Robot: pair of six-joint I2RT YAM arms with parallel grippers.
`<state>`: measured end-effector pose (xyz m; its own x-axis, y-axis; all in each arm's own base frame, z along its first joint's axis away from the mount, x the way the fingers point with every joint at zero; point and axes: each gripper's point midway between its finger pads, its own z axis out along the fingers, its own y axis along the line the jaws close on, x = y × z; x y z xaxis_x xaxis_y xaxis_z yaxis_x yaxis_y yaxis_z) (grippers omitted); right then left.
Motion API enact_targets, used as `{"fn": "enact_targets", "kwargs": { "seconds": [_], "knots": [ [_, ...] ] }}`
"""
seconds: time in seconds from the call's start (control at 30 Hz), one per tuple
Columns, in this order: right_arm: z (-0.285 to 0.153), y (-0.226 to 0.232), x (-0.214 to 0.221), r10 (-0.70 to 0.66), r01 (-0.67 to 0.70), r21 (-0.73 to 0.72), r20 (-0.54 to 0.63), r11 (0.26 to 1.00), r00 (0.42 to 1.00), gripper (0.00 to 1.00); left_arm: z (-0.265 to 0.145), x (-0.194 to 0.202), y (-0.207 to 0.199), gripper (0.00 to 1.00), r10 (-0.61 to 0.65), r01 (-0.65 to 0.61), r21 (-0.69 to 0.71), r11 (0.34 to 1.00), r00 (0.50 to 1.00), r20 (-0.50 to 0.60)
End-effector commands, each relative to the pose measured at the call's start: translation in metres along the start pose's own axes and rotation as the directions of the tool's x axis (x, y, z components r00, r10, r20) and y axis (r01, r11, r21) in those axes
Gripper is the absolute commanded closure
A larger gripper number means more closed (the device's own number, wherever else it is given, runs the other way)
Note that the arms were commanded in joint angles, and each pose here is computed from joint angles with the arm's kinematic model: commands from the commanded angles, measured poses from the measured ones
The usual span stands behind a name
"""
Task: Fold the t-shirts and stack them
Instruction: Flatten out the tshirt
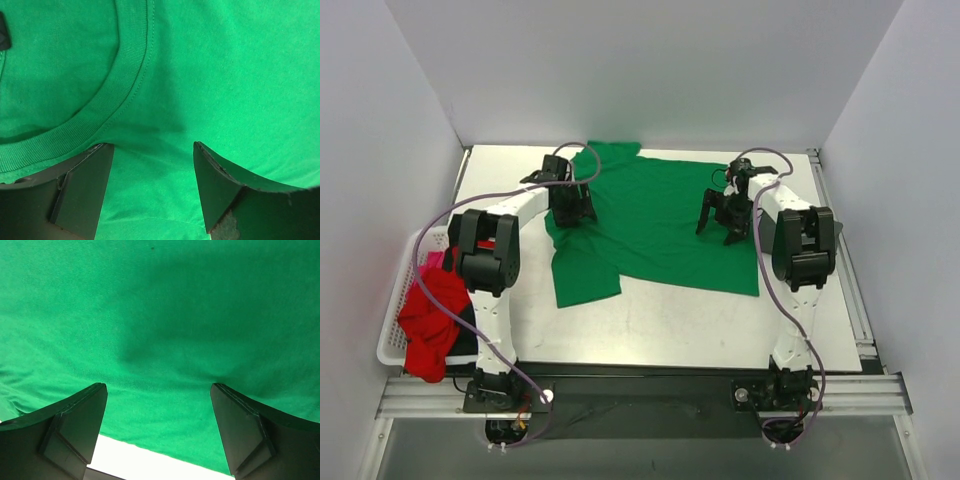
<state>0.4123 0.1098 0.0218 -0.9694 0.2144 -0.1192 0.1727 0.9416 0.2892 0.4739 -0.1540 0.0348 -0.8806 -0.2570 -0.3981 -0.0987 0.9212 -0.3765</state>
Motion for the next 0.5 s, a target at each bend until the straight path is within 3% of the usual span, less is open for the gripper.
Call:
{"fn": "enact_targets", "kwargs": {
  "seconds": [0.0, 0.23, 0.47],
  "knots": [
    [-0.002, 0.003, -0.002, 0.001, -0.001, -0.003, -0.024, 1.000, 1.000, 0.12, -0.003, -0.006, -0.005, 0.24, 0.043, -0.043, -0.010, 0.999, 0.999, 0.003],
    [-0.016, 0.015, -0.010, -0.005, 0.006, -0.042, 0.007, 0.999, 1.000, 0.12, -0.061, -0.019, -0.027, 0.24, 0.084, -0.083, -0.014, 0.996, 0.983, 0.163],
    [-0.041, 0.024, -0.015, -0.012, 0.016, -0.066, 0.063, 0.998, 0.998, 0.12, -0.115, 0.045, -0.002, 0.27, 0.100, -0.071, -0.159, 0.985, 0.978, 0.182]
  ]
}}
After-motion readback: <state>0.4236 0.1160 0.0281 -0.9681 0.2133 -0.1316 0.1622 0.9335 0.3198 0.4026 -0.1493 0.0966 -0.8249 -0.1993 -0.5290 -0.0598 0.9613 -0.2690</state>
